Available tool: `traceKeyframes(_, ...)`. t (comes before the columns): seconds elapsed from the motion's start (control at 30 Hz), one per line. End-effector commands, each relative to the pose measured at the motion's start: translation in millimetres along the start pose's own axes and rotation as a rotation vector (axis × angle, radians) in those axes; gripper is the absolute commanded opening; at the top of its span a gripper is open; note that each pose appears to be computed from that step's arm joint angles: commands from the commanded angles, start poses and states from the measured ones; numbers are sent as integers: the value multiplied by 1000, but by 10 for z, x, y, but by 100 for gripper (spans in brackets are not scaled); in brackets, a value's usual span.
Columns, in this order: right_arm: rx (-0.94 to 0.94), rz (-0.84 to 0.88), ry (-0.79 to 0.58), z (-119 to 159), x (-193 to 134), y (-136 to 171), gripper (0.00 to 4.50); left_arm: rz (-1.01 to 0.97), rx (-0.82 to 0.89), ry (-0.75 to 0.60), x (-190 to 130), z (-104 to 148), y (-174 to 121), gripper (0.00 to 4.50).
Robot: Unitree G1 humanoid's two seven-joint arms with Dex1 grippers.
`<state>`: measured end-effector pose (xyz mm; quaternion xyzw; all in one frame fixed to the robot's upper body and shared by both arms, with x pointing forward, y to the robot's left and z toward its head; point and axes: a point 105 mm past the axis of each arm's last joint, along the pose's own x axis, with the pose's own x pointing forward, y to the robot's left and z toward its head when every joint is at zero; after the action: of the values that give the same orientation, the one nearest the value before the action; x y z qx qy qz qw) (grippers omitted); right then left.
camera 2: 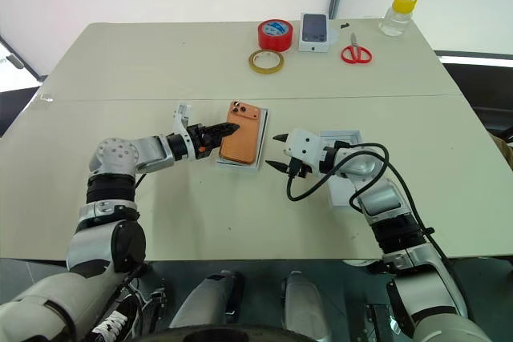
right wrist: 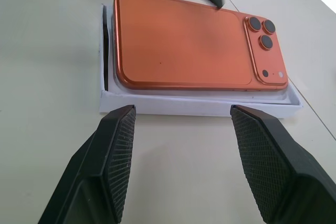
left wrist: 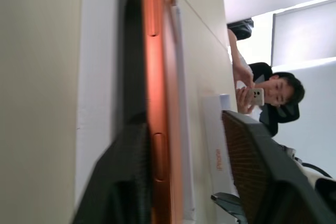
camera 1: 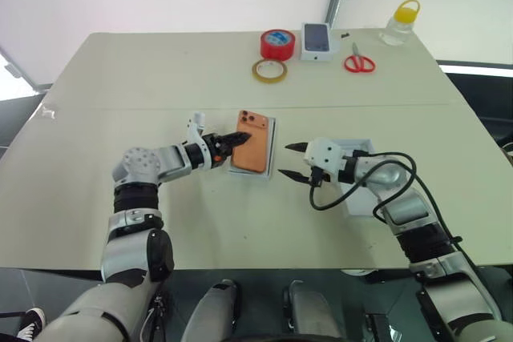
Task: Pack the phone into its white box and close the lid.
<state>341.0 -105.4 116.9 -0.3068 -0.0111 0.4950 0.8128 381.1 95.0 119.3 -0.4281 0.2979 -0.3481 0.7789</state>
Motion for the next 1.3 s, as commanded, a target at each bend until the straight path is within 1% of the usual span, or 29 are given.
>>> traceKeyframes(0.03, -35, -2, -40, 126, -2, -8, 302, 13, 14, 15, -36, 0, 3, 275)
traceKeyframes(0.17, -36, -1, -39, 124, 2, -10, 302, 26, 55, 61, -66, -63, -9, 275)
traceKeyframes(0.27, -36, -1, -41, 131, 10, -12, 302, 5, 81, 69, -110, -50, -91, 275)
traceKeyframes(0.37, -35, 0, -43, 133, 15, -9, 302, 31, 128, 83, -140, -45, -91, 275)
traceKeyframes(0.53, -35, 1, -46, 134, 33, -3, 302, 108, 185, 98, -94, -44, -24, 275)
traceKeyframes(0.67, -37, 0, -48, 142, 34, -8, 302, 96, 227, 108, -85, -57, -98, 275)
traceKeyframes(0.77, -35, 1, -47, 134, 30, -1, 302, 175, 350, 155, -79, -115, -38, 275)
traceKeyframes(0.83, -34, 2, -48, 134, 33, 5, 302, 193, 395, 175, -84, -133, -42, 275)
traceKeyframes(0.9, -33, 1, -50, 143, 37, 0, 302, 162, 383, 165, -115, -86, -127, 275)
traceKeyframes(0.97, -33, 0, -51, 145, 35, -9, 302, 191, 428, 164, -154, -35, -129, 275)
traceKeyframes(1.13, -32, -5, -46, 135, 21, -34, 302, 211, 467, 184, -256, 15, -141, 275)
traceKeyframes(1.3, -30, -6, -45, 128, 20, -44, 302, 177, 470, 136, -343, 161, -256, 275)
